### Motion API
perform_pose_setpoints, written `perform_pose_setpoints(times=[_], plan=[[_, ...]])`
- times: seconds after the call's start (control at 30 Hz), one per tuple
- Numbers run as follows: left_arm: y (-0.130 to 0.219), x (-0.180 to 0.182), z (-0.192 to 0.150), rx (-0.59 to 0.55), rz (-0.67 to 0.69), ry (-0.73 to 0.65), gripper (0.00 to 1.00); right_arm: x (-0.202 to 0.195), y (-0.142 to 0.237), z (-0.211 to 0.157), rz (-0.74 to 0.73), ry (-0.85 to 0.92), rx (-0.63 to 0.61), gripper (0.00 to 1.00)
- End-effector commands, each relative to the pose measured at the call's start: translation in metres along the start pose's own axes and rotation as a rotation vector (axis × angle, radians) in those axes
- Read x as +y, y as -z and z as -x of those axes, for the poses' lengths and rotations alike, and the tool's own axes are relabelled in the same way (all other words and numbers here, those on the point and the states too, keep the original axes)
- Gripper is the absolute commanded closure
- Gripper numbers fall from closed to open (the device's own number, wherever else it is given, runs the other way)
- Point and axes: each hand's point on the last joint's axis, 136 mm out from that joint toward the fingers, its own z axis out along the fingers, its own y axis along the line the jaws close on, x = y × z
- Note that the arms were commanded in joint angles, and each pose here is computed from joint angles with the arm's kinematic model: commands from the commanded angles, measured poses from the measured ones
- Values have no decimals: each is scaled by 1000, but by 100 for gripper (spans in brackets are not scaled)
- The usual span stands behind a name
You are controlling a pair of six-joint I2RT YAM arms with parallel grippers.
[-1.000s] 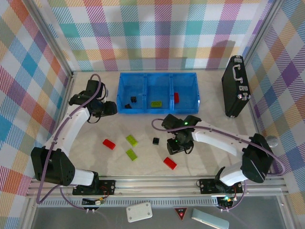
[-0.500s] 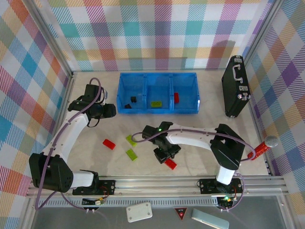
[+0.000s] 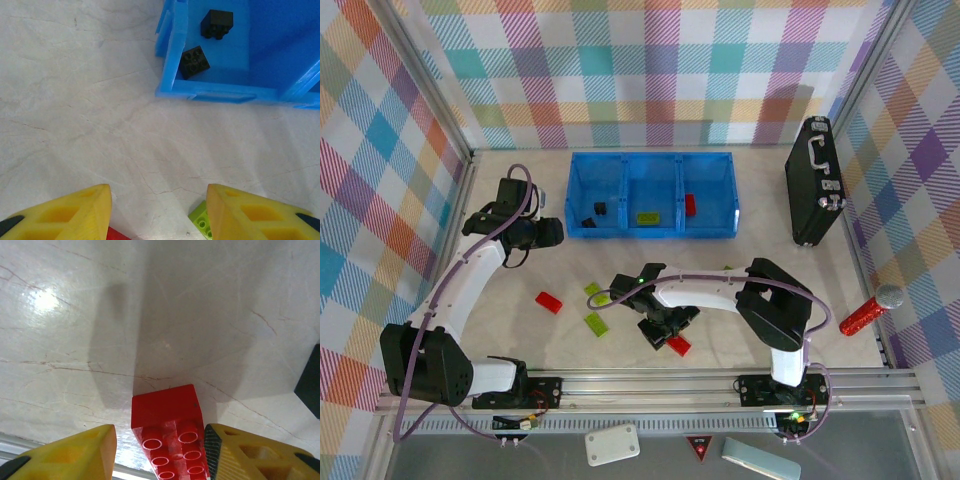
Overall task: Sort the legos into containers by color
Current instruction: Pick up the lego from the bottom-center of the table.
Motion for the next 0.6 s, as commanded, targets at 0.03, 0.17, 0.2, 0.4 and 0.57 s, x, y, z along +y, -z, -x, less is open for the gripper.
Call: perform_pose_setpoints(times=[0.03,0.17,0.2,0.4,0.57], plan=[[3,5,0,-15,2,-2,47,-1,-8,-7,-19,0,36,50],[3,5,0,-14,3,-2,47,-1,-8,-6,-22,1,36,51],[3,5,0,-14,3,-2,47,-1,-9,-6,-24,2,35,51],[2,5,0,-11,3,-1,47,-2,-13,-5,-30,3,38,54],[0,4,-1,-6,-2,0,47,-1,-13,-3,-28,4,31,56]])
